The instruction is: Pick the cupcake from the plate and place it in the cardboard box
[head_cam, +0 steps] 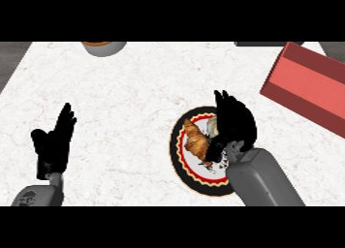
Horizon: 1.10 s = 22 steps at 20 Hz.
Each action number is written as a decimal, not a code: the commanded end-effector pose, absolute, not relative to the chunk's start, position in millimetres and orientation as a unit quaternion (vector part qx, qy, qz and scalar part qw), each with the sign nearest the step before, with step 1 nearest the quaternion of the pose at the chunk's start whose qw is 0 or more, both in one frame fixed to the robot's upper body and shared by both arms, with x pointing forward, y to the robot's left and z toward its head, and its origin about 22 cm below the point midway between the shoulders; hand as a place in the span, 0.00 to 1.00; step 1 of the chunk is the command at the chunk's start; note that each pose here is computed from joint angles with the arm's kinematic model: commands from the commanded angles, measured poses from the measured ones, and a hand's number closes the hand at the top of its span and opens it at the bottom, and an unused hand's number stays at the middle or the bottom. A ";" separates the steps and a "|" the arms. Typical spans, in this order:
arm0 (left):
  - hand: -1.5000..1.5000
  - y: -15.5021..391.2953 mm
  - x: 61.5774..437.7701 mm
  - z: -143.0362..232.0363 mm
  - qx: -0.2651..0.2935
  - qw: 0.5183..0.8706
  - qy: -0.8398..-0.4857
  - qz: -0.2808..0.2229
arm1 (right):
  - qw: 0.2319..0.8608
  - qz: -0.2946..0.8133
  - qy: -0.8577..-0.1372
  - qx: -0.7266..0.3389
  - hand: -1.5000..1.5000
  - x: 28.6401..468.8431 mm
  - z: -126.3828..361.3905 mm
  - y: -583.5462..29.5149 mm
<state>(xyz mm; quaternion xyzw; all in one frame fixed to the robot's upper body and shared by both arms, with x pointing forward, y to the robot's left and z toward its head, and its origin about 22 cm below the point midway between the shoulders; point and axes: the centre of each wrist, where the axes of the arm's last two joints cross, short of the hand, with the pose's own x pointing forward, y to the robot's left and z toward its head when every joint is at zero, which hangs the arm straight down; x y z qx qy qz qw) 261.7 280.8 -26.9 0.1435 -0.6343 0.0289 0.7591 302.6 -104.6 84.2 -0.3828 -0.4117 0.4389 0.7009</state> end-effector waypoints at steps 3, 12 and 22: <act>0.50 267.6 282.6 -16.0 0.137 0.760 -0.635 0.020 | 0.707 0.440 -0.386 -0.396 0.00 311.1 88.7 -108.0; 0.50 275.2 266.3 -23.7 0.146 0.760 -0.632 0.031 | 0.708 0.456 -0.366 -0.397 0.00 328.0 66.1 -110.7; 0.50 284.1 252.7 -20.4 0.139 0.762 -0.632 0.026 | 0.713 0.459 -0.359 -0.390 0.00 328.2 27.6 -100.4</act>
